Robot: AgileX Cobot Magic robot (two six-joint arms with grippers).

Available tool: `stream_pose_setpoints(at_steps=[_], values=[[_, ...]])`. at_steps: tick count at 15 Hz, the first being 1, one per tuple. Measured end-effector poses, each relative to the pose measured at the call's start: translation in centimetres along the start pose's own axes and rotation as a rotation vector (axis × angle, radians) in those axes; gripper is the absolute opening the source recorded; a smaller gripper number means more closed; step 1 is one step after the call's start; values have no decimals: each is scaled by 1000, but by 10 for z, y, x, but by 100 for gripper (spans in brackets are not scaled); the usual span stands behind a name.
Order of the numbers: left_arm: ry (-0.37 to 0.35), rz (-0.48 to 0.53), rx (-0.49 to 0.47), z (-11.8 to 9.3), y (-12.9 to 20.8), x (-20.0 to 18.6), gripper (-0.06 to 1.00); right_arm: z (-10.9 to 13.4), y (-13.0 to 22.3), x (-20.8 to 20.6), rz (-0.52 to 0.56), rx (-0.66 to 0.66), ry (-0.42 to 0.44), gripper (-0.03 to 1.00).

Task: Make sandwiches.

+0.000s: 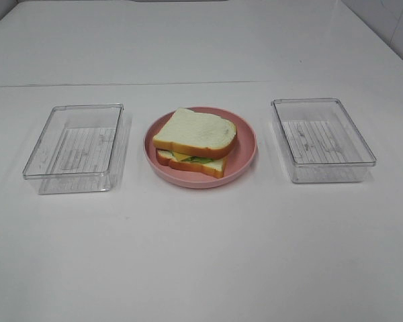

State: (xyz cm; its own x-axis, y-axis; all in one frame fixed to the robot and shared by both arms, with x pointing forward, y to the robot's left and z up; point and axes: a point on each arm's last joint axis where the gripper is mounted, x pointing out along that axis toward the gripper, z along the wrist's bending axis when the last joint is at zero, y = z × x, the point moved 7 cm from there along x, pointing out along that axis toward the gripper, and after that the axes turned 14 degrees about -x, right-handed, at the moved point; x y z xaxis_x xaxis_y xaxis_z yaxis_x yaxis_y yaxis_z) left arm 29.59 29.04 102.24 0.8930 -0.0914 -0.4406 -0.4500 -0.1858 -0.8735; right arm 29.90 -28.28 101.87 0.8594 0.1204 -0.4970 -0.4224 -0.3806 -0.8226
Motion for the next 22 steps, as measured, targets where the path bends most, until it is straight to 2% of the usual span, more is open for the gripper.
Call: stream_pose_setpoints(at_steps=[3,22], values=[[-30,-7,-15,2,0,0,85,-2,1,-5,-24,21,56,76],[-30,-7,-15,2,0,0,85,-2,1,-6,-32,47,58,76]])
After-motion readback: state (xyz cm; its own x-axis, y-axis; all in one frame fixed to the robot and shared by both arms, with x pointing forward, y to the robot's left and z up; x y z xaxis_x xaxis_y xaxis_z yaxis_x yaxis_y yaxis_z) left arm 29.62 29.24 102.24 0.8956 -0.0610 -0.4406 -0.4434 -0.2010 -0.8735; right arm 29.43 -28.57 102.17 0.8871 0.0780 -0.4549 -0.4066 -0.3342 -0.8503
